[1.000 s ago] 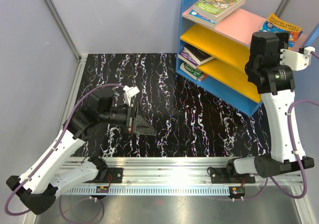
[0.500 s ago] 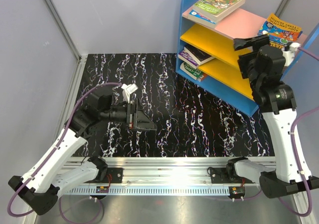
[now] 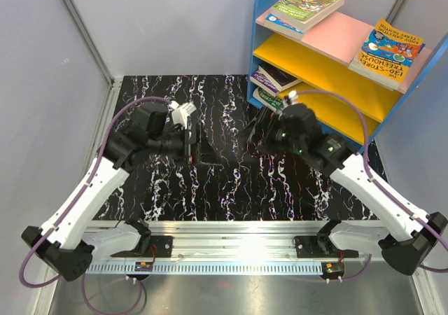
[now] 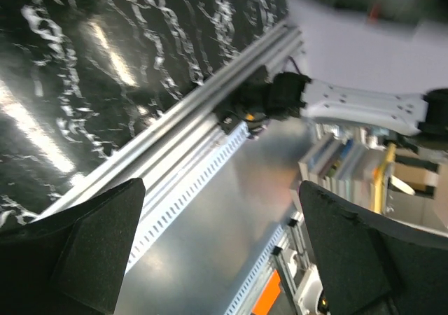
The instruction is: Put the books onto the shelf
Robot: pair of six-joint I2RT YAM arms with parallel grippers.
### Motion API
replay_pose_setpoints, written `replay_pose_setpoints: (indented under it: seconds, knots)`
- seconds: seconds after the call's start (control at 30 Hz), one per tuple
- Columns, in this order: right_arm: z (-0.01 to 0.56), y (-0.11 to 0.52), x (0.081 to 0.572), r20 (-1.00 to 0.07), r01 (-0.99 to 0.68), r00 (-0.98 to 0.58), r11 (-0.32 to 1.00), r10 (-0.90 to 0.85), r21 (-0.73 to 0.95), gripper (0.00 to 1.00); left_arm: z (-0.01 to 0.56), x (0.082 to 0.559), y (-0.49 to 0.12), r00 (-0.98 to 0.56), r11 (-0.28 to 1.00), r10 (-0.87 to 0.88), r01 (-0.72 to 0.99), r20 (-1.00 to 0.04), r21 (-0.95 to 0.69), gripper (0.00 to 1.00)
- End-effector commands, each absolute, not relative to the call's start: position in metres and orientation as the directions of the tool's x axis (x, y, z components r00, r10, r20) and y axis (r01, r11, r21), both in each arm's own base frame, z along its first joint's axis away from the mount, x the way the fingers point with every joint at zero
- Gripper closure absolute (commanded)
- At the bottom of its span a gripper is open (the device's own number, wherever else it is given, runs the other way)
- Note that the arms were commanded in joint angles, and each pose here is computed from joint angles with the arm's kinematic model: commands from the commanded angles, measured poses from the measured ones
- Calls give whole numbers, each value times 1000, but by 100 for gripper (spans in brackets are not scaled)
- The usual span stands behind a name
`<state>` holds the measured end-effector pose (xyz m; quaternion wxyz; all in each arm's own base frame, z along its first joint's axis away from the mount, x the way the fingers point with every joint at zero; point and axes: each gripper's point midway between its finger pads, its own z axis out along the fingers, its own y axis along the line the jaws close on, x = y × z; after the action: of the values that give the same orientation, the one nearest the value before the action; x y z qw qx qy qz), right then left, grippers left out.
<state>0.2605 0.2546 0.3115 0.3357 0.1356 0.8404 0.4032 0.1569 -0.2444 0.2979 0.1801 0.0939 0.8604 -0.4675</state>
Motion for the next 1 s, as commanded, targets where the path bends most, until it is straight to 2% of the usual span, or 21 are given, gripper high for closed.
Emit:
replay_pose_setpoints:
  seconds: [0.0,0.17,0.3,0.33,0.37,0.4,0.43,0.53,0.57,0.63,0.67,0.73,0.8,0.87,0.97]
  knots:
    - [280,245,229,-446,20,-765,710,464,704,0,285,180,-229,-883,672,20,360,-470,-647,1]
    - [261,218,200,-469,5,-780,754,414,657,0,259,212,-211,-879,819,42,303,-475,-487,1]
    - [255,188,186,-514,18,-761,804,397,594,0,276,244,-190,-802,895,-25,248,-597,-371,1]
    - [253,182,184,-526,20,-753,814,394,581,0,282,260,-176,-746,927,-88,182,-660,-329,1]
    - [251,168,184,-548,53,-729,832,410,552,0,289,266,-174,-700,925,-114,184,-705,-332,1]
    - [258,159,181,-566,58,-697,822,440,567,0,313,264,-168,-604,911,-161,214,-781,-353,1]
    - [256,152,181,-567,85,-678,816,468,572,0,302,284,-165,-495,918,-201,206,-845,-339,1]
    - [261,119,183,-593,186,-539,771,599,609,0,314,282,-131,-204,925,-291,190,-935,-329,1]
    - [258,107,186,-605,226,-485,758,632,612,0,286,288,-127,-137,929,-295,189,-946,-318,1]
    - [266,105,185,-658,132,-466,781,592,610,0,298,281,-104,27,945,-294,159,-955,-287,1]
    - [268,107,184,-672,100,-469,791,573,604,0,270,281,-96,14,964,-239,126,-971,-236,1]
    - [274,106,183,-693,61,-462,800,553,597,0,251,279,-76,20,991,-127,43,-992,-126,1]
    - [276,105,183,-704,53,-462,809,540,586,0,209,280,-59,-51,998,-36,-50,-998,-33,1]
    - [279,105,182,-733,19,-467,835,494,550,0,184,282,-40,-69,990,0,-143,-998,9,1]
    - [274,106,182,-762,-8,-493,874,419,485,0,174,297,-35,-33,990,-6,-138,-999,-1,1]
